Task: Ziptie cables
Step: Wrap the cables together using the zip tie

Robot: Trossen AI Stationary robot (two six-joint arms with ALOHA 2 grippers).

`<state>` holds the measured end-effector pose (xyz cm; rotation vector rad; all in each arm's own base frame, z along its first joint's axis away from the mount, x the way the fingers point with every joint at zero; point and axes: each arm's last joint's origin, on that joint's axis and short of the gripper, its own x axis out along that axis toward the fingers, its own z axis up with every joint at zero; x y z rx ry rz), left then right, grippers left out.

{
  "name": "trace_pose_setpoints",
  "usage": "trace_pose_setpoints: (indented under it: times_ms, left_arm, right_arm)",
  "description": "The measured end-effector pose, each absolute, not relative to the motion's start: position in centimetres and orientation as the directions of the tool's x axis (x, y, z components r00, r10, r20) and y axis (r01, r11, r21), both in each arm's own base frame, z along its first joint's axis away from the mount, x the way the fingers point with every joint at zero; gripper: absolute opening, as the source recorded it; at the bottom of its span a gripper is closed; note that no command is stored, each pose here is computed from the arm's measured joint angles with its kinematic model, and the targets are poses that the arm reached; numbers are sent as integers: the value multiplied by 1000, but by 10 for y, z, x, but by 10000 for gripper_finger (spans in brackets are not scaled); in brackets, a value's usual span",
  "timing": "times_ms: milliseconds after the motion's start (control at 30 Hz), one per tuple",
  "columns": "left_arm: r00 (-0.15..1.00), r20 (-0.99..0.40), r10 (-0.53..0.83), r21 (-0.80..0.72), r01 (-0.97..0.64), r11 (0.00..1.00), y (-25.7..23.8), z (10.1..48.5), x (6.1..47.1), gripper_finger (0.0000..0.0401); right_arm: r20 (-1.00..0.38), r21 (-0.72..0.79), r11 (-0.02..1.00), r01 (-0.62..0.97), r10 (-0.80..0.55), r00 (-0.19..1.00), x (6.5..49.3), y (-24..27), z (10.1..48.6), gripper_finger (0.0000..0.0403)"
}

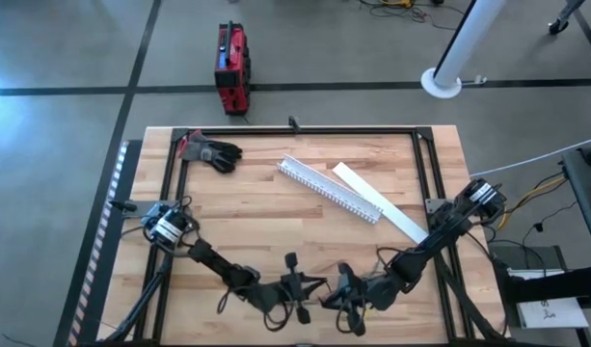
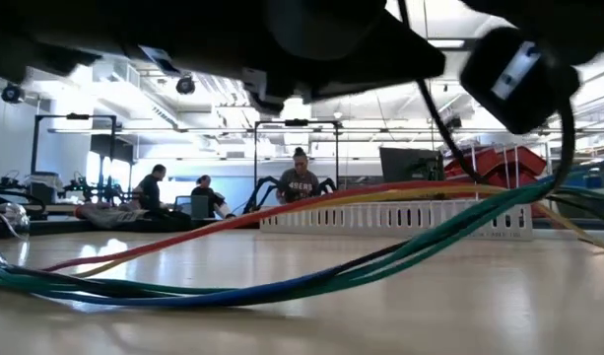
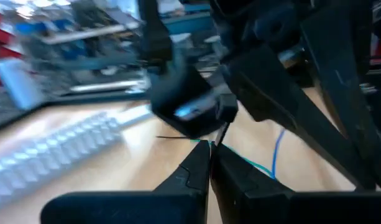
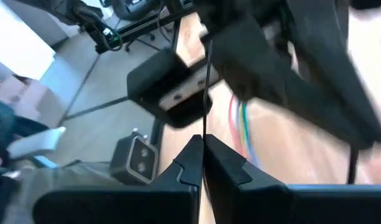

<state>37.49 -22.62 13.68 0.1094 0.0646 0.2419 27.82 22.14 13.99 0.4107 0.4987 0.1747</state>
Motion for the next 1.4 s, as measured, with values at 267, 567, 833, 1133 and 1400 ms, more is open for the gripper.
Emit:
trace_pose_setpoints:
  times_ms: [267, 567, 833, 1133, 1400]
  left_arm:
    - [965, -58, 255, 165, -242, 956, -232, 137, 372, 0]
    - [969, -55, 240, 302, -212, 929, -237, 137, 368, 0]
    - [967, -43, 250, 397, -213, 893, -239, 138, 367, 0]
    - [961, -42, 272, 399, -233, 887, -238, 138, 367, 0]
    - [959, -41, 282, 400, -243, 884, -236, 139, 368, 0]
  right_arm:
    - [-417, 483, 875, -42, 272, 867, 274, 222, 137, 0]
    - [-429, 519, 855, -1, 261, 865, 274, 219, 135, 0]
    - [-429, 531, 847, 15, 253, 867, 276, 216, 135, 0]
    - [-432, 531, 847, 16, 254, 865, 278, 214, 135, 0]
    - [-430, 532, 846, 17, 253, 867, 278, 214, 135, 0]
